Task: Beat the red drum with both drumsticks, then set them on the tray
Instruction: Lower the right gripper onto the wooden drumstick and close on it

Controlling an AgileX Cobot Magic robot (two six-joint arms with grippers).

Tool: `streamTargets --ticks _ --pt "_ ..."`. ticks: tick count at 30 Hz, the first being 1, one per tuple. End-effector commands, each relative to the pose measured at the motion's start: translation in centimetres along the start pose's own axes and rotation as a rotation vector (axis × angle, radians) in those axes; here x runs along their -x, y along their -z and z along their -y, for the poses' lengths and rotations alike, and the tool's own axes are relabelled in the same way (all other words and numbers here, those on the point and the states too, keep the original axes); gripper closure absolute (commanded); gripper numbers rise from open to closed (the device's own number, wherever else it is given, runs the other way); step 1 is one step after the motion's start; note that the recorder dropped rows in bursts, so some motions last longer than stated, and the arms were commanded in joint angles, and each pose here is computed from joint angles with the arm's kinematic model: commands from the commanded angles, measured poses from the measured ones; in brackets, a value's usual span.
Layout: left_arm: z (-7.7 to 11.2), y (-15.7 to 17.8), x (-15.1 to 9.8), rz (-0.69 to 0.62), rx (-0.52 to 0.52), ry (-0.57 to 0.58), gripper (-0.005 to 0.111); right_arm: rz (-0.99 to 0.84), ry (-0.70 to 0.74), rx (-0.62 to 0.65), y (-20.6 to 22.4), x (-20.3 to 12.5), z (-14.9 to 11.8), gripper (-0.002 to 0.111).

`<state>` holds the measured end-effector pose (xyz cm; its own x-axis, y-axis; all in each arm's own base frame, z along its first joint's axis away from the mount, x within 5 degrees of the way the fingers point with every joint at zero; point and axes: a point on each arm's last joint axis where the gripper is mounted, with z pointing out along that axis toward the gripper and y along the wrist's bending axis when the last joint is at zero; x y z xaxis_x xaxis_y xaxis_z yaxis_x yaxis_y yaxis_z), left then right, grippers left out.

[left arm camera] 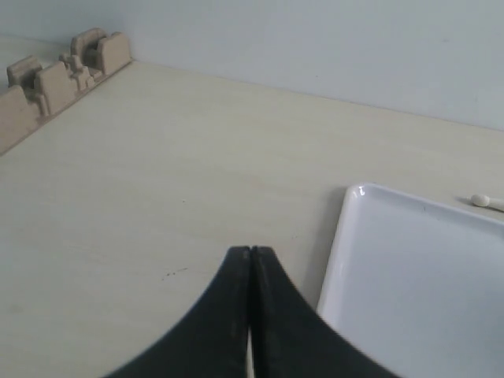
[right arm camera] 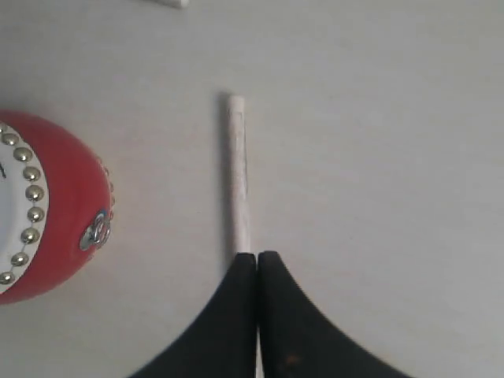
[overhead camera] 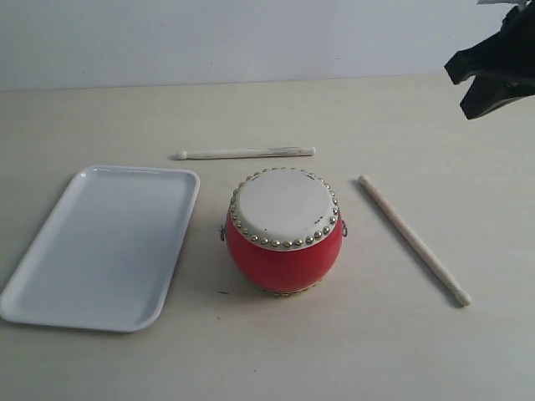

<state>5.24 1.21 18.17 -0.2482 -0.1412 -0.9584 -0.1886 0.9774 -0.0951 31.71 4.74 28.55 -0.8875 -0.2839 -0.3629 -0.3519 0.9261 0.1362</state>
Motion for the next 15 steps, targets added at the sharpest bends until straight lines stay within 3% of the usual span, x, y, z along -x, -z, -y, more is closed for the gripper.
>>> streamTargets --ticks 1,9,15 --pt "0.0 0.0 -0.1 0.002 0.000 0.009 0.107 -0.147 -0.007 0.069 -1.3 1.6 -0.3 0.108" --pt "0.0 0.0 -0.1 0.002 0.000 0.009 0.107 -0.308 0.121 0.039 -7.0 3.2 -2.6 0.105" --pt "0.0 0.0 -0.1 0.002 0.000 0.009 0.107 -0.395 0.129 0.008 -9.8 2.7 -2.6 0.072"
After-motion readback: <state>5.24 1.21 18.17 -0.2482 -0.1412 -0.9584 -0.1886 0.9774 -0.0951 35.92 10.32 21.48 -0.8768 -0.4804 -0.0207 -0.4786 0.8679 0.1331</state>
